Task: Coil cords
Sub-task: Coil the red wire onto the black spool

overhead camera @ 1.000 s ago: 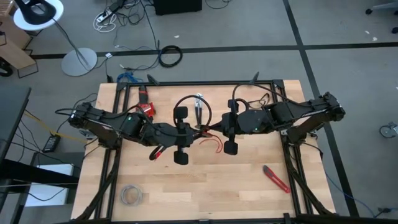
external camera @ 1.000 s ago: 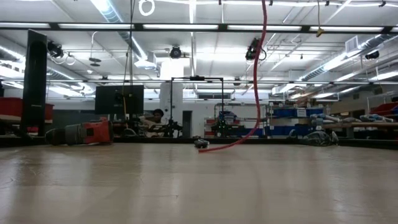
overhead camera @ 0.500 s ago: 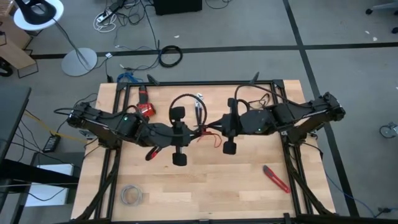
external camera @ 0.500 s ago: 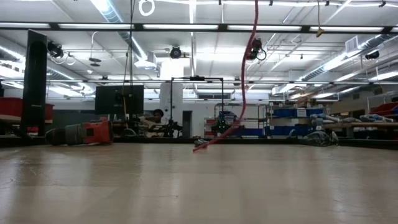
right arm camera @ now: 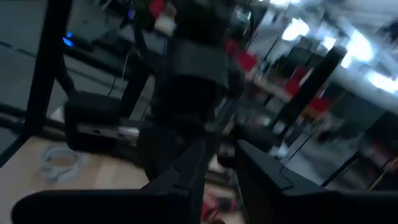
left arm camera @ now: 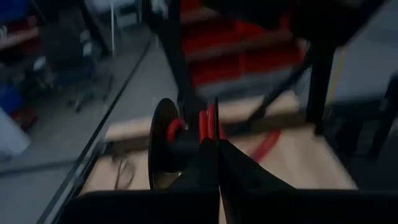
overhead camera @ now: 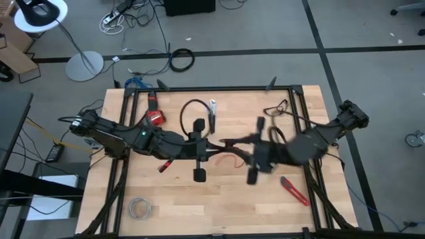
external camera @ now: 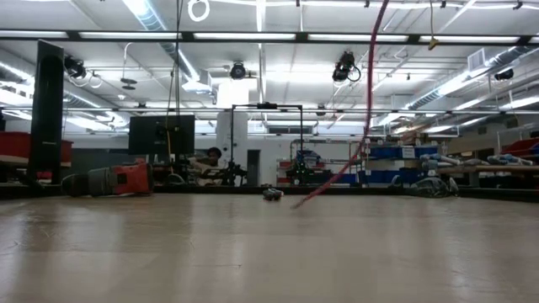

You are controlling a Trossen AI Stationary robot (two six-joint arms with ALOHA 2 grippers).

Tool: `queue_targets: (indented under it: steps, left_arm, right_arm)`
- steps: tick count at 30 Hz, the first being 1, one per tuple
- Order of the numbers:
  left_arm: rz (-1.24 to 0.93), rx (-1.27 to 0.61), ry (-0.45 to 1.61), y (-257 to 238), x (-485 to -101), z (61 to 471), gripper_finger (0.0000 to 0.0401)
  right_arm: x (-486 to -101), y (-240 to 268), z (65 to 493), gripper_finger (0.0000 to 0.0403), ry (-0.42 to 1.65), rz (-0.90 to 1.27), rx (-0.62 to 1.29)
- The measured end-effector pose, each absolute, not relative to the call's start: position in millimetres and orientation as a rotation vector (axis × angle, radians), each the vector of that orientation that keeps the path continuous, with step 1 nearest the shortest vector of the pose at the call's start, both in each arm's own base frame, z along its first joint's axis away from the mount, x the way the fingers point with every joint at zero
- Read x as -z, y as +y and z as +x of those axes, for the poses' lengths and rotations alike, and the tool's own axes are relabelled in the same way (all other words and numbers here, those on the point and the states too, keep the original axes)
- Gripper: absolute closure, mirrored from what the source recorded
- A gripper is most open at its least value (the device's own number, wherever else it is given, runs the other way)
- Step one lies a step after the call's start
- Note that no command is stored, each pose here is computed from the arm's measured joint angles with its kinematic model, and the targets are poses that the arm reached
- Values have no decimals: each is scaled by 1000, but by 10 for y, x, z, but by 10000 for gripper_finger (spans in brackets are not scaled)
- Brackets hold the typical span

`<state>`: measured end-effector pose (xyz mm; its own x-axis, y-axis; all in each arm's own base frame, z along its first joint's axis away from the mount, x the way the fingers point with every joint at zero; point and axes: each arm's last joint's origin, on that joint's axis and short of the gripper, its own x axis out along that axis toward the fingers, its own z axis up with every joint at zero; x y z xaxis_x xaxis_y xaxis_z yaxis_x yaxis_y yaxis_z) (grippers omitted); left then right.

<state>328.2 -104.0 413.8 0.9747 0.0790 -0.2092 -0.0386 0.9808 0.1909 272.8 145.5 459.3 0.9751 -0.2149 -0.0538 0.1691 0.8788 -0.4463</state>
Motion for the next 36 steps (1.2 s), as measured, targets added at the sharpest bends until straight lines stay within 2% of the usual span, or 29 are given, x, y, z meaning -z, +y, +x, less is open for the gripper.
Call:
queue_targets:
  steps: [8, 12, 18, 24, 36]
  left_arm:
    - [91, 25, -146, -1068, -3947, 3343, 401]
    - [39, 89, -401, -1045, -3902, 3256, 401]
    - [-55, 172, -651, -971, -3740, 3104, 401]
    - [-93, 209, -718, -919, -3585, 3028, 401]
    - [-70, 271, -755, -929, -3580, 2994, 401]
  right_arm:
    - [-4693, 1743, 2491, 312, 61, -513, 308]
    - [-4685, 1785, 2451, 313, 67, -480, 329]
    - [-4697, 1771, 2461, 312, 56, -441, 346]
    - [-4731, 1691, 2532, 305, 21, -409, 331]
    - [-4736, 1508, 2688, 307, -18, -338, 253]
